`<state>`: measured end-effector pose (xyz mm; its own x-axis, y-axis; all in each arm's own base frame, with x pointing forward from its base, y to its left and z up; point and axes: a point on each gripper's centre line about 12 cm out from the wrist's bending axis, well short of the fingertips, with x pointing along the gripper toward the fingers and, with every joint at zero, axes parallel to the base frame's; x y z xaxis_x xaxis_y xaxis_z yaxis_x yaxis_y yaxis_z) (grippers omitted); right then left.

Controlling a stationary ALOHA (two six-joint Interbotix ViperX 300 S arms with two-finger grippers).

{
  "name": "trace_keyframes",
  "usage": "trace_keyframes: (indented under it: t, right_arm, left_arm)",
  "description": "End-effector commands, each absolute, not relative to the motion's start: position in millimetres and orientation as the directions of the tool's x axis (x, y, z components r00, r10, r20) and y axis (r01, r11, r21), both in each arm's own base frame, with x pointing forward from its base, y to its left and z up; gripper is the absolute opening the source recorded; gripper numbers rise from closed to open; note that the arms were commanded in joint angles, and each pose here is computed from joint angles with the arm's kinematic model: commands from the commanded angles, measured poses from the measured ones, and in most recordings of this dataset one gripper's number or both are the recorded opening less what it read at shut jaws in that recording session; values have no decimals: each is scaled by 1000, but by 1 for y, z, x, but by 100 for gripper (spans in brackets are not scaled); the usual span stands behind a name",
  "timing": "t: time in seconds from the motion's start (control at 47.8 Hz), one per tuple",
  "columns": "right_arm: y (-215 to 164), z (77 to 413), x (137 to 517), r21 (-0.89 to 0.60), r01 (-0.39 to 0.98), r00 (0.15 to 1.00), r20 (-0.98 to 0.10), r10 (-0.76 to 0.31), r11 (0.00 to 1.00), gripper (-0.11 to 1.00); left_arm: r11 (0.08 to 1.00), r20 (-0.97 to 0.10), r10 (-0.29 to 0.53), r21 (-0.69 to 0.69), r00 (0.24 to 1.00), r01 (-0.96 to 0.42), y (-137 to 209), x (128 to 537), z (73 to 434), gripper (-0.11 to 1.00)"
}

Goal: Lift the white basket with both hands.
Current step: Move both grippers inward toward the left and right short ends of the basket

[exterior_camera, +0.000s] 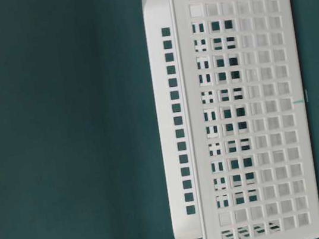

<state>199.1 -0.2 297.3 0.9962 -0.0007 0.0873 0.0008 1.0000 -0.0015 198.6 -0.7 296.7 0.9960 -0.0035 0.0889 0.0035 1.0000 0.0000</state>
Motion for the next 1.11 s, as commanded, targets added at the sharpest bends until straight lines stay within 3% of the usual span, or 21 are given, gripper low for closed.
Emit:
trace_keyframes:
  t: [0.0, 0.063, 0.188, 0.356, 0.502, 0.607, 0.733, 1.089]
  right_arm:
    - [-1, 303, 198, 18, 5, 994, 113, -7, 1000, 14]
    - [-3, 305, 197, 51, 12, 993, 119, -18, 999, 10]
    - [-10, 308, 194, 219, 41, 992, 107, -66, 975, 0]
    - [-24, 296, 197, 409, 160, 985, -125, -119, 898, -1]
    - [-40, 309, 201, 568, 304, 943, -295, -156, 765, -1]
    - [-52, 308, 205, 632, 443, 877, -452, -163, 636, -1]
    - [-64, 303, 208, 671, 553, 819, -546, -175, 494, -1]
    - [-79, 273, 228, 606, 746, 650, -752, -106, 275, -1]
  left_arm:
    - [999, 93, 3, -38, 996, 0, 1, 201, 304, 14]
    - [996, 90, 10, -84, 996, -2, 2, 202, 308, 12]
    - [981, 72, 30, -193, 997, -16, 6, 202, 311, -3]
    - [952, 49, 57, -305, 997, -40, 12, 203, 317, -5]
    - [902, 34, 122, -422, 992, -97, 25, 203, 333, -5]
    - [824, -17, 171, -545, 985, -152, 35, 203, 339, -5]
    - [698, -74, 196, -690, 978, -192, 41, 204, 344, -5]
    - [391, -407, 195, -802, 893, -451, 48, 223, 319, -5]
